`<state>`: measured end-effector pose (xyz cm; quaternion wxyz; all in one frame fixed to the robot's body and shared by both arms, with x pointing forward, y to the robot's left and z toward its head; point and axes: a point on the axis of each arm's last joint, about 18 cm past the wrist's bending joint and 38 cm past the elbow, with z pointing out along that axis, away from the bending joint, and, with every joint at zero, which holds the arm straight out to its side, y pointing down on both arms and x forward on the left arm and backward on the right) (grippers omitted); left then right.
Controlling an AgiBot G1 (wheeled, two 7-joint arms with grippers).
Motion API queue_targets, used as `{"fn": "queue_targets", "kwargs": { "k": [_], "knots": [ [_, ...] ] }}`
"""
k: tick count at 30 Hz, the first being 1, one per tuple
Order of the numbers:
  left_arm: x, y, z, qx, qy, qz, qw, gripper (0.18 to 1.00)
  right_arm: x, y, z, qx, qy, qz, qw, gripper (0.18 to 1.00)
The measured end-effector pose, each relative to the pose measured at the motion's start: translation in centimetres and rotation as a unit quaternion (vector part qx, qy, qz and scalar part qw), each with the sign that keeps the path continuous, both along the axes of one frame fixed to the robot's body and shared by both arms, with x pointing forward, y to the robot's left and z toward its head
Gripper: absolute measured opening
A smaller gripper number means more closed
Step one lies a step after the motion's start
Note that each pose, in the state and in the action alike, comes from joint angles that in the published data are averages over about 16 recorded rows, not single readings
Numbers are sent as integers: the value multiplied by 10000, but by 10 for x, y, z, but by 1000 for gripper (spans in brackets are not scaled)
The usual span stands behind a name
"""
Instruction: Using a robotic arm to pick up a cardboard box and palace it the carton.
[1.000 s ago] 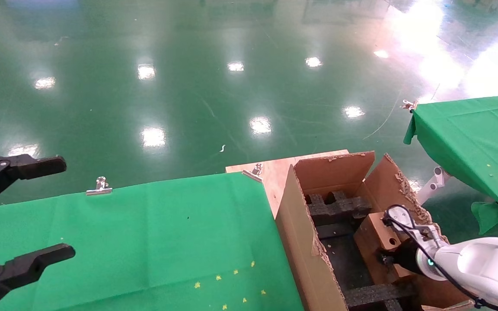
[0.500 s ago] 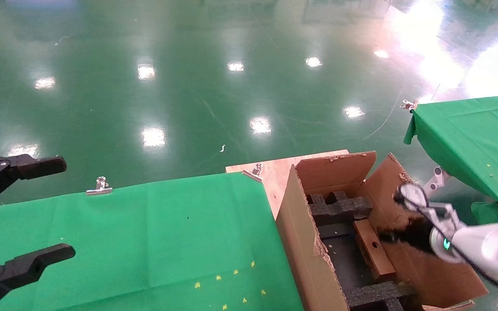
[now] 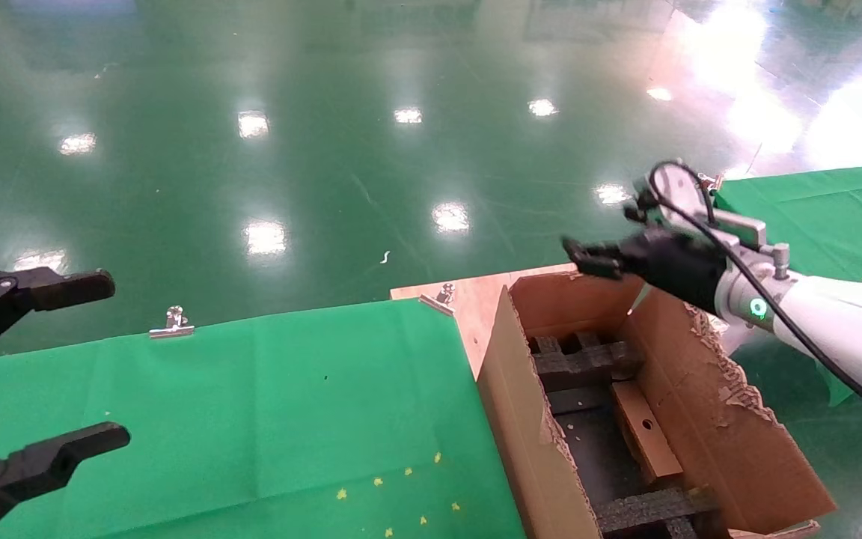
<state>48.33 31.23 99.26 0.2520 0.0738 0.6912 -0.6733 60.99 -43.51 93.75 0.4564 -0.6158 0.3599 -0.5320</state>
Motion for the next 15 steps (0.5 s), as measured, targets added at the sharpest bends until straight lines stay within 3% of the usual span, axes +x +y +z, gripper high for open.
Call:
{"fn": "queue_targets", "kwargs": {
  "k": [7, 11, 15],
  "knots": [
    [0, 0, 0, -1, 1, 1, 10000, 1001, -24, 33, 21, -24, -932, 1221, 9881, 992],
    [0, 0, 0, -2, 1, 2, 10000, 1001, -37, 44, 21, -33, -1128, 1694, 9791, 999],
    [0, 0, 0, -2, 1, 2, 10000, 1001, -41, 47, 22, -35, -1176, 1817, 9763, 1001]
  ]
}}
